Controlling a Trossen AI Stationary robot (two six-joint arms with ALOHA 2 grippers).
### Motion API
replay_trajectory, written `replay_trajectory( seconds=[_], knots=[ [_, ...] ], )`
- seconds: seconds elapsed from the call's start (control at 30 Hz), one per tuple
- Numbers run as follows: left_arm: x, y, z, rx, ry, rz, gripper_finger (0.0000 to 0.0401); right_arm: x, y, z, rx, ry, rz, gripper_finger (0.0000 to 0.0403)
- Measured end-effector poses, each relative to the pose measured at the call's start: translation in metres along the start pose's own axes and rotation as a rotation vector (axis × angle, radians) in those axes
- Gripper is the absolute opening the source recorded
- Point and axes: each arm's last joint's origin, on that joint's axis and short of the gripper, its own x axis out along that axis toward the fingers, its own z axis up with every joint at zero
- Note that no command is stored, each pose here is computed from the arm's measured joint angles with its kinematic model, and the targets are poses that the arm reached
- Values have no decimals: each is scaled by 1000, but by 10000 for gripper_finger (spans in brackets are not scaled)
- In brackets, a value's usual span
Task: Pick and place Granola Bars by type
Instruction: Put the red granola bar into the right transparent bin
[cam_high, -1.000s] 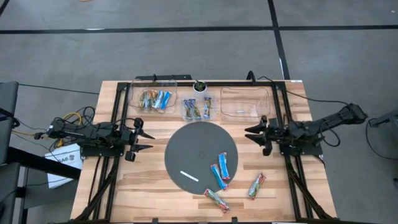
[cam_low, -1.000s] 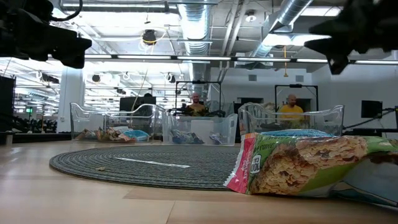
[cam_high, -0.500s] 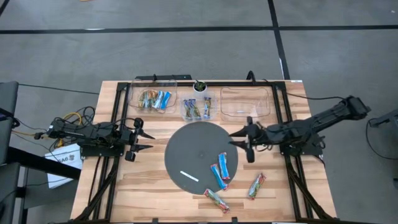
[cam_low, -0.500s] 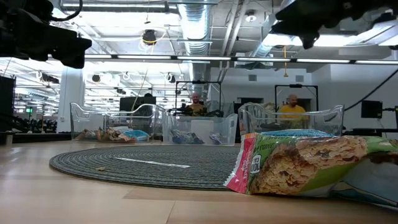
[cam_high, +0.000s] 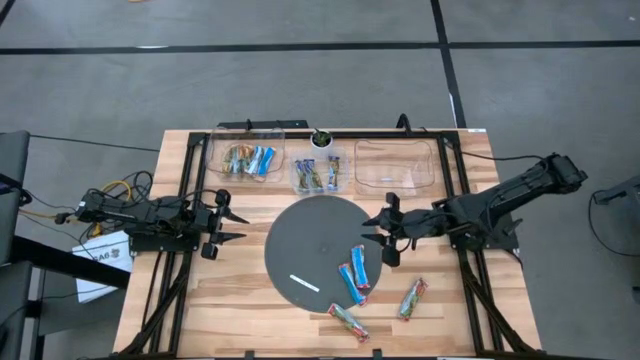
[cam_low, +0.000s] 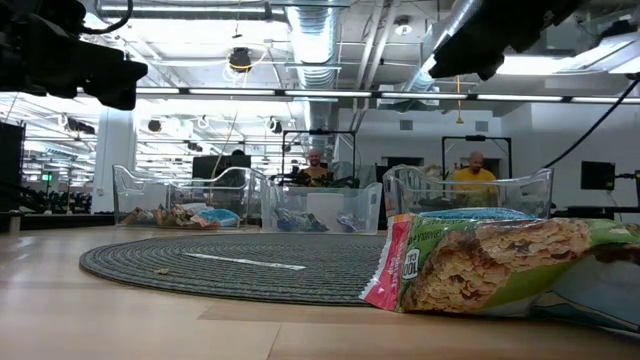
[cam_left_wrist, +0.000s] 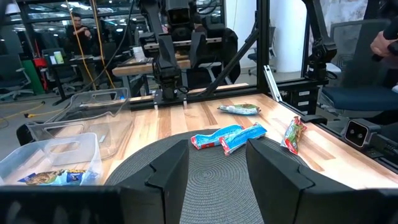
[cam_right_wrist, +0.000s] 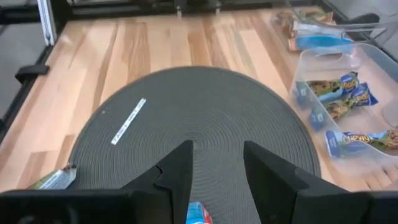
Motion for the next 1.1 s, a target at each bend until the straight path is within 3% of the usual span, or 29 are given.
replay_trajectory(
  seconds=[0.33,0.6,0.9,1.1],
  knots=[
    [0,0,0,0,0,0,154,-2,11,11,-81,55,18,134],
    [0,0,0,0,0,0,154,1,22,-8,-236,362,37,134],
    [0,0,0,0,0,0,154,18,51,-28,-283,690,292,134],
    [0,0,0,0,0,0,154,22,85,-35,-456,776,357,134]
  ],
)
